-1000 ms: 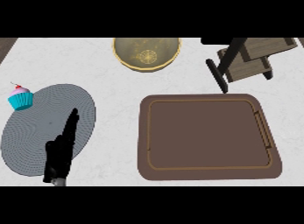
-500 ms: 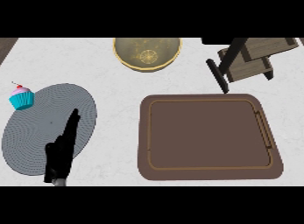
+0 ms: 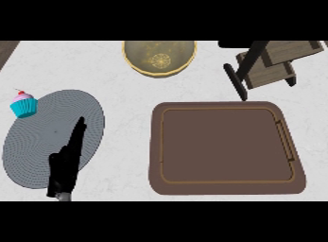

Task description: Pick the croissant from the tray and place it in the tiered basket

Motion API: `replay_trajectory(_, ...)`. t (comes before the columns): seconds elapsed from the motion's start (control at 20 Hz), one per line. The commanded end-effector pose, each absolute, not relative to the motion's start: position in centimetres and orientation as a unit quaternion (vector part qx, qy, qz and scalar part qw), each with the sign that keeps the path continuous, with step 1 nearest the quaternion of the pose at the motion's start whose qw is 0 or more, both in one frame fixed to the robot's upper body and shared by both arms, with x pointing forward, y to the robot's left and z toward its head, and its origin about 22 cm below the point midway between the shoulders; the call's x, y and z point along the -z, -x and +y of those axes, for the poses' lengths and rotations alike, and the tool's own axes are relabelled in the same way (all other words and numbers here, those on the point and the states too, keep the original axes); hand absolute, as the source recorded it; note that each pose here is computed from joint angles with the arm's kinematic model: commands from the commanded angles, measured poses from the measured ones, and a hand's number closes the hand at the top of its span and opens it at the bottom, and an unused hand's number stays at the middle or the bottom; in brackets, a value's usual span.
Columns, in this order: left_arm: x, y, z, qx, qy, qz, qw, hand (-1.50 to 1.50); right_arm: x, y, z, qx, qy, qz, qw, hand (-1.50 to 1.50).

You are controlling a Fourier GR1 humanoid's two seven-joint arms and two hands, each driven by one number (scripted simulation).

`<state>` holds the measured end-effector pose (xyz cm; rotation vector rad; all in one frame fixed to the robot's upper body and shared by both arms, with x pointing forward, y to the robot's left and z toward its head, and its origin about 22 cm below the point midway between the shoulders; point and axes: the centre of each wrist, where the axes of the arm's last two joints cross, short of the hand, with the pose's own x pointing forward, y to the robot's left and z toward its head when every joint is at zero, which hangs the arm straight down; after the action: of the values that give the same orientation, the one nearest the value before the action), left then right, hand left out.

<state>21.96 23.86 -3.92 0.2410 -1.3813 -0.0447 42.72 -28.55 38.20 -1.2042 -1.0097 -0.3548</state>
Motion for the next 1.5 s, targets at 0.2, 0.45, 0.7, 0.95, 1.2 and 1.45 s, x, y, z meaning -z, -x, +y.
replay_trajectory(0.2, 5.8, -21.2, 23.7, 0.020, -0.114, -0.613, 0.782, 0.00, -37.7, -42.8, -28.3, 0.275, 0.489, -0.542, 0.626, -1.50)
replay_trajectory(0.45, 5.8, -20.2, 24.8, 0.015, -0.113, -0.602, 0.790, 0.00, -41.9, -39.4, -30.1, 0.354, 0.565, -0.535, 0.519, -1.50)
replay_trajectory(0.7, 5.2, -20.8, 24.9, -0.004, -0.127, -0.599, 0.791, 0.00, -43.2, -36.0, -30.3, 0.408, 0.592, -0.492, 0.491, -1.50)
replay_trajectory(0.95, 5.3, -19.8, 25.3, -0.009, -0.128, -0.595, 0.793, 0.00, -45.0, -29.8, -31.6, 0.435, 0.595, -0.473, 0.483, -1.50)
replay_trajectory(1.2, 5.4, -19.2, 25.8, -0.018, -0.138, -0.585, 0.799, 0.00, -45.4, -23.3, -32.2, 0.424, 0.591, -0.481, 0.490, -1.50)
replay_trajectory(1.45, 6.0, -19.2, 25.7, -0.029, -0.148, -0.582, 0.799, 0.00, -44.8, -17.5, -32.2, 0.411, 0.568, -0.499, 0.508, -1.50)
